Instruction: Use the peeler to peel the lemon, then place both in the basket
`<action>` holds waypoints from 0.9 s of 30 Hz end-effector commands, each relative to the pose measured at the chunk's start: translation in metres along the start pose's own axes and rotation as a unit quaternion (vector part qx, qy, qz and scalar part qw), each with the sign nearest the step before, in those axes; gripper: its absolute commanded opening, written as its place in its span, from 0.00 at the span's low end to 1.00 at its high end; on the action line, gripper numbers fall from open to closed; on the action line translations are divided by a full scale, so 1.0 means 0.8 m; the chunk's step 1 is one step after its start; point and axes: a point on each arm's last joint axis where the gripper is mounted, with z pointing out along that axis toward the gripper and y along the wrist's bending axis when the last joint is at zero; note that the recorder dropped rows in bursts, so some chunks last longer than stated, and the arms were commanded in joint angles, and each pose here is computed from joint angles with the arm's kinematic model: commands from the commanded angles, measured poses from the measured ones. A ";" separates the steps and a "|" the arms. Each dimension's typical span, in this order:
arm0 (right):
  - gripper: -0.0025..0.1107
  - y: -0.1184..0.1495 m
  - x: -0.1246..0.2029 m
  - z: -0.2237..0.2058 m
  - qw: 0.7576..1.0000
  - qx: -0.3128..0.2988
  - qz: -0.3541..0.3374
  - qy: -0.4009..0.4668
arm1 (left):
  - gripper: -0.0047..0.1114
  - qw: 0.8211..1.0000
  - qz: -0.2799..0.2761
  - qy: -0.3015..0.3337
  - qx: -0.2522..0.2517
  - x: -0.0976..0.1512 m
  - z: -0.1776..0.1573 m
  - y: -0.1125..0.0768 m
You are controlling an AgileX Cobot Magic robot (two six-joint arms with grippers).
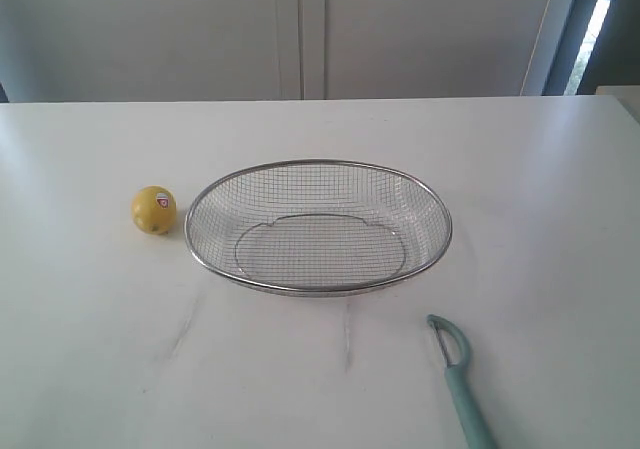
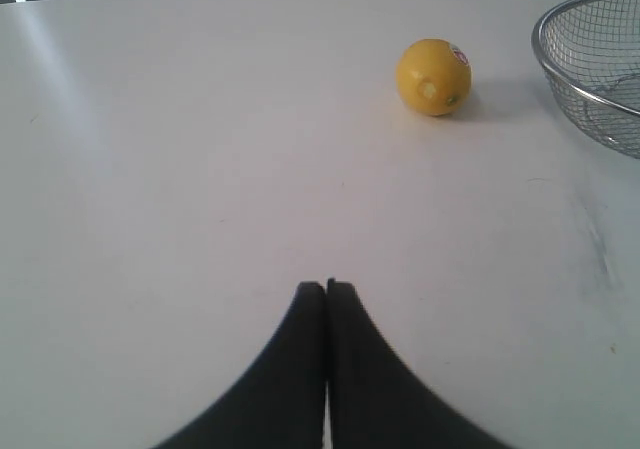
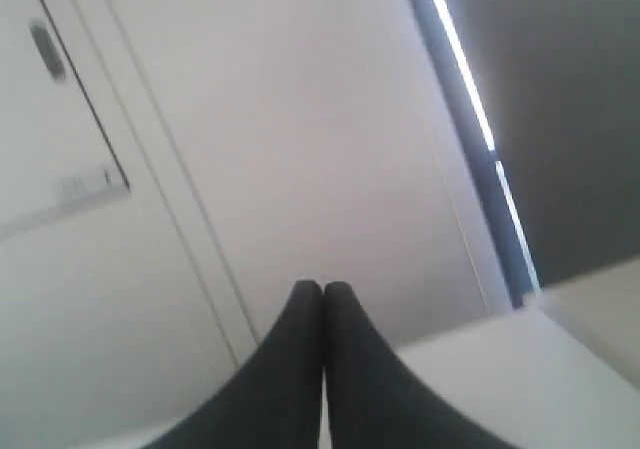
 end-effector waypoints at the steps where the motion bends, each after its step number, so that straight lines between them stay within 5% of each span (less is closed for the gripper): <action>1: 0.02 0.012 0.021 0.043 0.964 -0.019 -0.129 0.234 | 0.05 1.000 -0.004 0.000 0.005 0.001 0.000 -0.001; 8: 0.02 0.015 0.067 0.091 0.846 -0.036 -0.121 0.517 | 0.05 1.000 -0.004 0.000 0.005 0.001 0.000 -0.001; 14: 0.02 0.033 0.102 0.090 0.781 -0.083 -0.139 0.603 | 0.05 1.000 -0.004 0.000 0.005 0.001 0.000 -0.001; 27: 0.02 0.099 0.134 0.047 0.718 -0.087 -0.207 0.659 | 0.05 1.000 -0.004 0.000 0.005 0.001 0.000 -0.001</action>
